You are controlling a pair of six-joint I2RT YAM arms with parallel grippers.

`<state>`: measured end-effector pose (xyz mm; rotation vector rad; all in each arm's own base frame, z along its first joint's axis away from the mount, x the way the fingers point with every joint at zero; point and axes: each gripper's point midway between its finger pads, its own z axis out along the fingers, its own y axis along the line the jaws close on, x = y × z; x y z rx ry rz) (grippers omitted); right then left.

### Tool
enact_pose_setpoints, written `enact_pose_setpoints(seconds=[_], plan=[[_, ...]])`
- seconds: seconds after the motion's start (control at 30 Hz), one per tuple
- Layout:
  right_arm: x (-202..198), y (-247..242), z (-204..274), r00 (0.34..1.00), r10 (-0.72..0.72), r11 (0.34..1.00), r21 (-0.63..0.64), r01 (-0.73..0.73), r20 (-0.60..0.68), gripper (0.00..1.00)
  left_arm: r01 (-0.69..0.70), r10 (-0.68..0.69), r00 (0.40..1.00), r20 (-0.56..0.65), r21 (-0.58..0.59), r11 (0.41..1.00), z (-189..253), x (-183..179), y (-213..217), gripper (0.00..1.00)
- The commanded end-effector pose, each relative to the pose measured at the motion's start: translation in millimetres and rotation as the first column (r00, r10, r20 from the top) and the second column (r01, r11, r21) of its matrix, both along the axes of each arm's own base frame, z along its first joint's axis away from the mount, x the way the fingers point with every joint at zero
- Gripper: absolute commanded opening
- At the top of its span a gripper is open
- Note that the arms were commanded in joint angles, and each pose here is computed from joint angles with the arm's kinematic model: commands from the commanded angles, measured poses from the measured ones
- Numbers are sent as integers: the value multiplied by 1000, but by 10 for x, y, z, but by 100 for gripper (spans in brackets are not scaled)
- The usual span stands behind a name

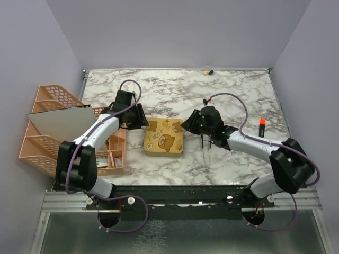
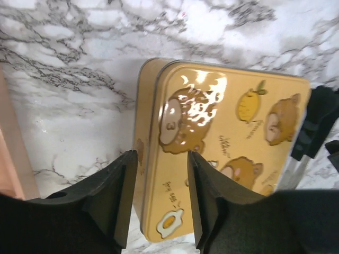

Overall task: Pack the chocolate
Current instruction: Close the box lid on the packing box.

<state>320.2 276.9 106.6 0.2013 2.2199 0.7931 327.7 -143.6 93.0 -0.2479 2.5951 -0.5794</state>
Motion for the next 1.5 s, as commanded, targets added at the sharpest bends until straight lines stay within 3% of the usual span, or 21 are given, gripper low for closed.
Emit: enact_pose_setpoints(seconds=[0.0, 0.23, 0.53, 0.87, 1.17, 1.3, 1.47], plan=[[-92, 68, 266, 995, 100, 995, 5, -100, 28, 33, 10, -8, 987, 162, -15, 1000, 640, 100, -11, 51], [-367, 30, -152, 990, 121, 992, 55, -117, -66, 34, 88, -80, 995, 62, -131, 988, 412, -306, -333, 47], [-593, -42, -600, 975, 147, 989, 42, -142, -164, 29, 0, -4, 999, -49, -78, 997, -117, -565, -173, 44], [-739, -50, -770, 966, 161, 987, 50, -154, -202, 27, -51, 48, 998, -43, -54, 997, -166, -599, -86, 43], [-793, -65, -812, 968, 138, 990, 8, -139, -211, 26, -87, 92, 993, 69, -82, 993, 123, -449, -19, 47], [-575, -124, -223, 990, 117, 991, -52, -120, -73, 35, -25, 48, 966, 254, -93, 995, 733, -231, -56, 50], [-446, -295, 655, 986, 132, 981, -158, -115, 100, 52, -2, 37, 880, 473, -74, 997, 1574, -125, 19, 61]])
